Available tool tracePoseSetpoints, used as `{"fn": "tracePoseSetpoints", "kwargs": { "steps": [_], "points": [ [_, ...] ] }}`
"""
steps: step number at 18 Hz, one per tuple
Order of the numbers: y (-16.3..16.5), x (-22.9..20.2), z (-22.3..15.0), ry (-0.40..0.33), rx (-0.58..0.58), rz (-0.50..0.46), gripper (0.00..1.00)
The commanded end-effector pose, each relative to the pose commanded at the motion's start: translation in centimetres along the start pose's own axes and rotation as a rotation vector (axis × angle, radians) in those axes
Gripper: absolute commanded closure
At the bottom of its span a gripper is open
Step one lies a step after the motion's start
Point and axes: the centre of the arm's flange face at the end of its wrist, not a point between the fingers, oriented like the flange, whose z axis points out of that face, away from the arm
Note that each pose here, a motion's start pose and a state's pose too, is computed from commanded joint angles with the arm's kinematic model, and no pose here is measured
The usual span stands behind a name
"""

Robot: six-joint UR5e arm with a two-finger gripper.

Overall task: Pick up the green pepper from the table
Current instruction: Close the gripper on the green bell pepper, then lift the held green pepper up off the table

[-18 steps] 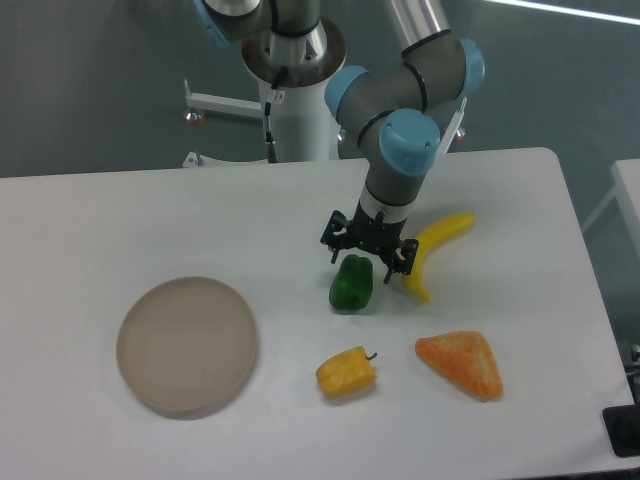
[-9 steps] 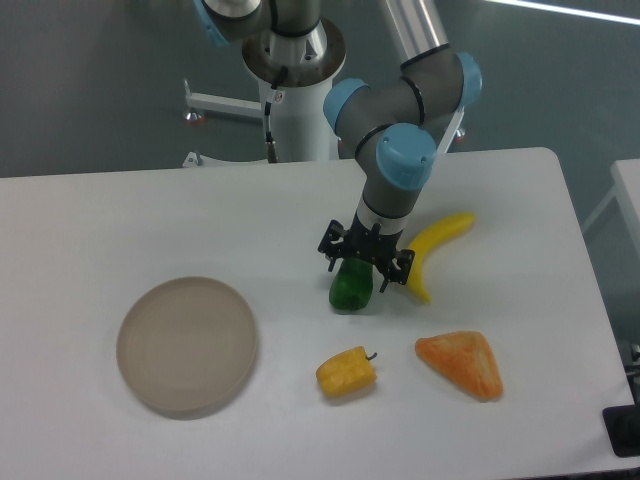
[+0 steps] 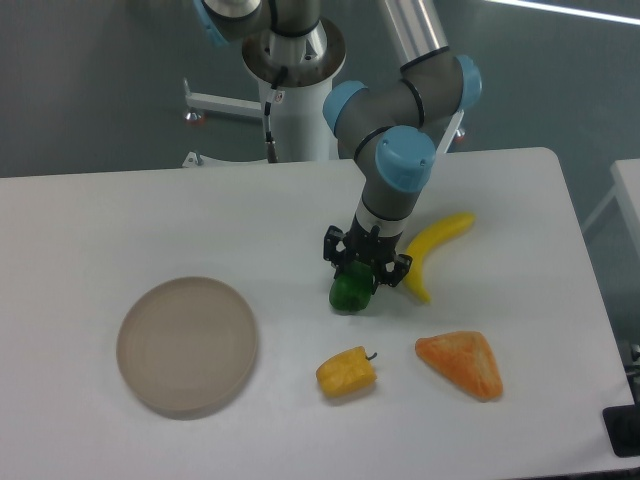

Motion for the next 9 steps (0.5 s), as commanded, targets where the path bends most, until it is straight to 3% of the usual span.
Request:
{"fn": "tracePoseSetpoints", "kwargs": {
  "steps": [9],
  "points": [
    [-4.1, -2.6, -7.8, -0.136, 0.084, 0.049, 0.67]
  ]
}}
